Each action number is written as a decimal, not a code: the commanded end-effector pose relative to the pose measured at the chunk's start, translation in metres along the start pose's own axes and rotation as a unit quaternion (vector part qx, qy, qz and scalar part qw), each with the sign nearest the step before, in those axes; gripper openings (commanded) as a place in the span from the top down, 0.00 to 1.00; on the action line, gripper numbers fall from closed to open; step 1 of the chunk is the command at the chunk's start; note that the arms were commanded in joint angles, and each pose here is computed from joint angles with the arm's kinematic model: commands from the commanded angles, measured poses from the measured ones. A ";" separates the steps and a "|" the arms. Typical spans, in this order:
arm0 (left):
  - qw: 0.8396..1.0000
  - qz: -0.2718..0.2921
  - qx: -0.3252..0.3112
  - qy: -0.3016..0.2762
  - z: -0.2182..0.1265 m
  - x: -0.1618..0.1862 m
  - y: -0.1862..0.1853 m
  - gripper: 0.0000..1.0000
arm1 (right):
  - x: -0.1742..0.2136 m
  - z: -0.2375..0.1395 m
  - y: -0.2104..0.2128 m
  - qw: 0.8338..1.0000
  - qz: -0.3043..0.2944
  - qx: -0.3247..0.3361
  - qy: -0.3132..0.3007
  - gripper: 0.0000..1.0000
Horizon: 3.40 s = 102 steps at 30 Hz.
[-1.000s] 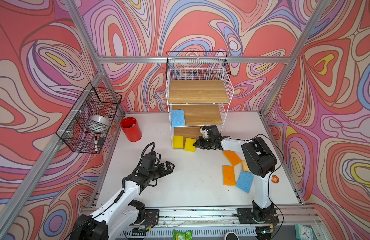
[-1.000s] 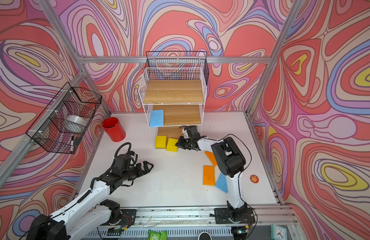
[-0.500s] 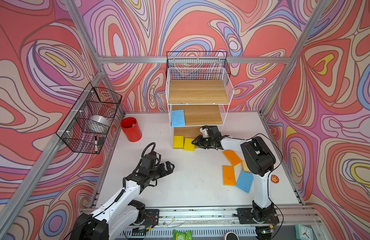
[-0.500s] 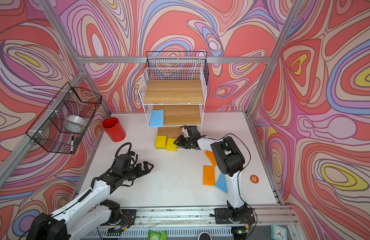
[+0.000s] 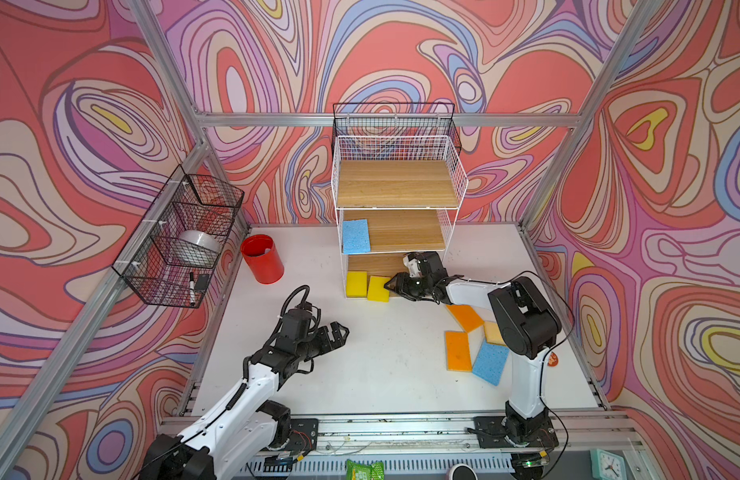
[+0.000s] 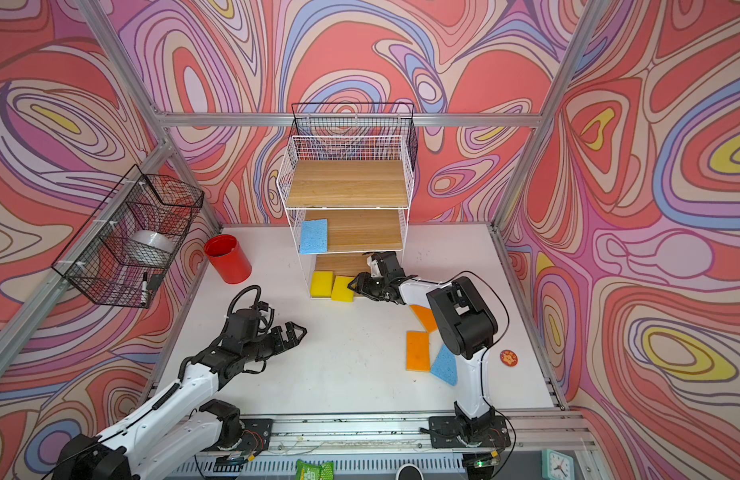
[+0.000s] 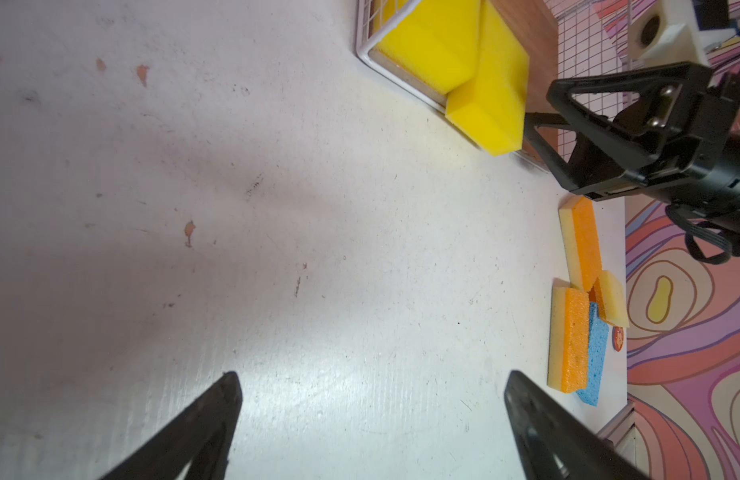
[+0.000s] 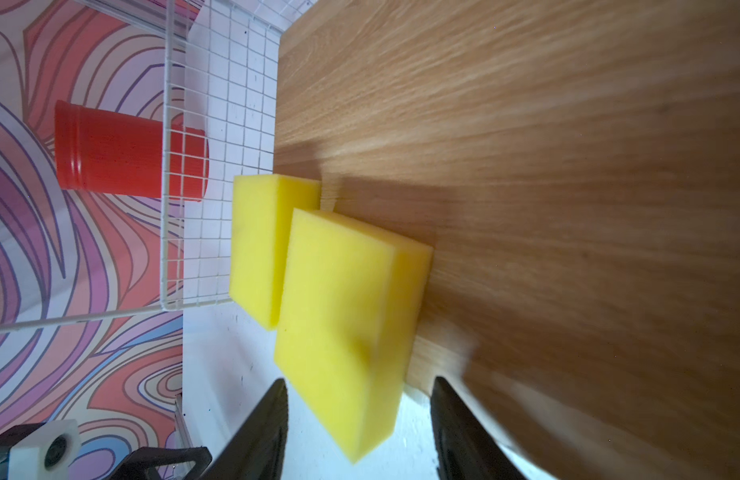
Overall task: Place and organize the cleaning sponges onto the shelf
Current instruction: 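Push the yellow sponge against the other yellow sponge and release it, then withdraw the right gripper and move it over the orange scrub sponges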
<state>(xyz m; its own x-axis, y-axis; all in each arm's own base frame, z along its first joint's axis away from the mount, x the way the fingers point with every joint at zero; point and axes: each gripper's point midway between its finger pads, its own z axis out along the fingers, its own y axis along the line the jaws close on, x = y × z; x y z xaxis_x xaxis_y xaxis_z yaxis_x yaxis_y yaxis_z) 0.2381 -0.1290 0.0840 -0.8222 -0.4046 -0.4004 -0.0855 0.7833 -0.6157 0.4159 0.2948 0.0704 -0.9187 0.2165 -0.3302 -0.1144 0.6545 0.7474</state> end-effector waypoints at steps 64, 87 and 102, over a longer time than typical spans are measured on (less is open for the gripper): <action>1.000 -0.010 -0.002 0.005 0.009 0.001 0.004 0.00 | 0.023 0.035 -0.007 0.998 0.043 -0.038 -0.029 1.00; 1.000 -0.007 0.005 -0.001 0.000 0.001 0.001 0.00 | 0.043 0.003 0.009 0.998 0.018 -0.064 -0.014 0.83; 0.999 0.046 -0.019 0.019 -0.010 0.024 -0.010 0.01 | 0.084 -0.083 0.003 1.000 -0.008 0.024 -0.007 0.65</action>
<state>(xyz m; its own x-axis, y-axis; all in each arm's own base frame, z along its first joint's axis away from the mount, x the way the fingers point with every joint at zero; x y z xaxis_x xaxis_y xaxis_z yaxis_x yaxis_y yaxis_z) 0.2157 -0.1406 0.0827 -0.8500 -0.3337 -0.4076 -0.0334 0.8063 -0.5906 0.3254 0.2749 0.1088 -0.8975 0.2422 -0.3685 -0.1551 0.6090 0.7779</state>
